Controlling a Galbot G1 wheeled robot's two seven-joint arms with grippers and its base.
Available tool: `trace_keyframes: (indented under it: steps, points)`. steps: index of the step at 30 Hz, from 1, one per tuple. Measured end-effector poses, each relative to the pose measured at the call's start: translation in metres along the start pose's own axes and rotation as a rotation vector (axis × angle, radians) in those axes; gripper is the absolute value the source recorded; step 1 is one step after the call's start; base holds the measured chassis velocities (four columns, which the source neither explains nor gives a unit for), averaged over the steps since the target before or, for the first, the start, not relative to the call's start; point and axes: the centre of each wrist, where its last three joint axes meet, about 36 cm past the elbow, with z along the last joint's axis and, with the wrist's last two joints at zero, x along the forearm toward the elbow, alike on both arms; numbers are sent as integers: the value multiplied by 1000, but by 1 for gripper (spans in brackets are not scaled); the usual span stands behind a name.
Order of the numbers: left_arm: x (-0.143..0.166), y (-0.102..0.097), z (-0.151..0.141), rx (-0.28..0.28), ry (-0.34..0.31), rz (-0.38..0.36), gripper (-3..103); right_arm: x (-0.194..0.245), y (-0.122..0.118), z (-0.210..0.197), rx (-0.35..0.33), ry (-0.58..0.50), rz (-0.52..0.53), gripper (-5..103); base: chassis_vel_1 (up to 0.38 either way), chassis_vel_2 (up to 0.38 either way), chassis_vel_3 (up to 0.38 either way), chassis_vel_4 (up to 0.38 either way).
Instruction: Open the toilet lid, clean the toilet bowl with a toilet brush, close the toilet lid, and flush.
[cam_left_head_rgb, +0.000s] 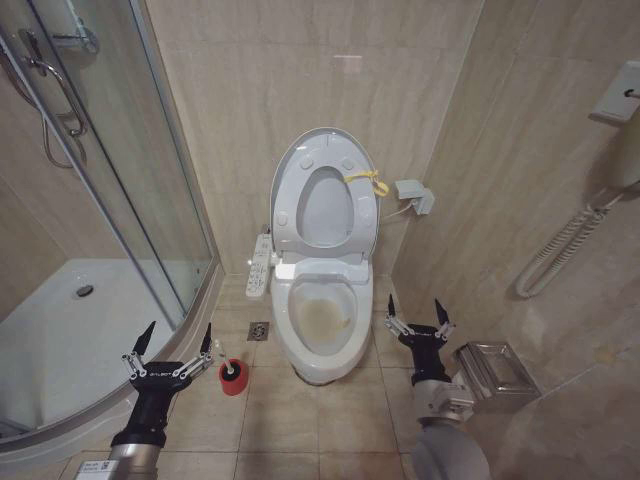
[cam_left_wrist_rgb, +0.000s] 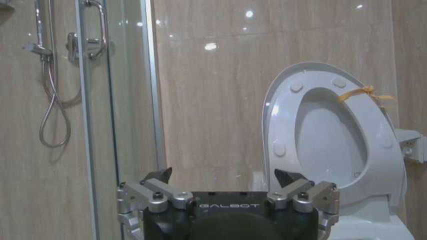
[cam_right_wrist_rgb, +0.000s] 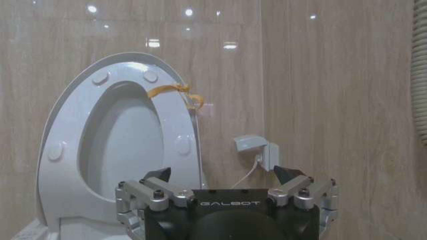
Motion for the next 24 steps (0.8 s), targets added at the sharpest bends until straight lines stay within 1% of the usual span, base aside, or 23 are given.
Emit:
trace_keyframes:
  steps: [11, 24]
  points:
    - [0, 0, 0, 0, 0, 0, 100, -2, 0, 1, -22, 11, 3, 100, 0, 0, 0, 0]
    - [0, 0, 0, 0, 0, 0, 100, -2, -1, 2, -25, 15, 6, 100, 0, 0, 0, 0]
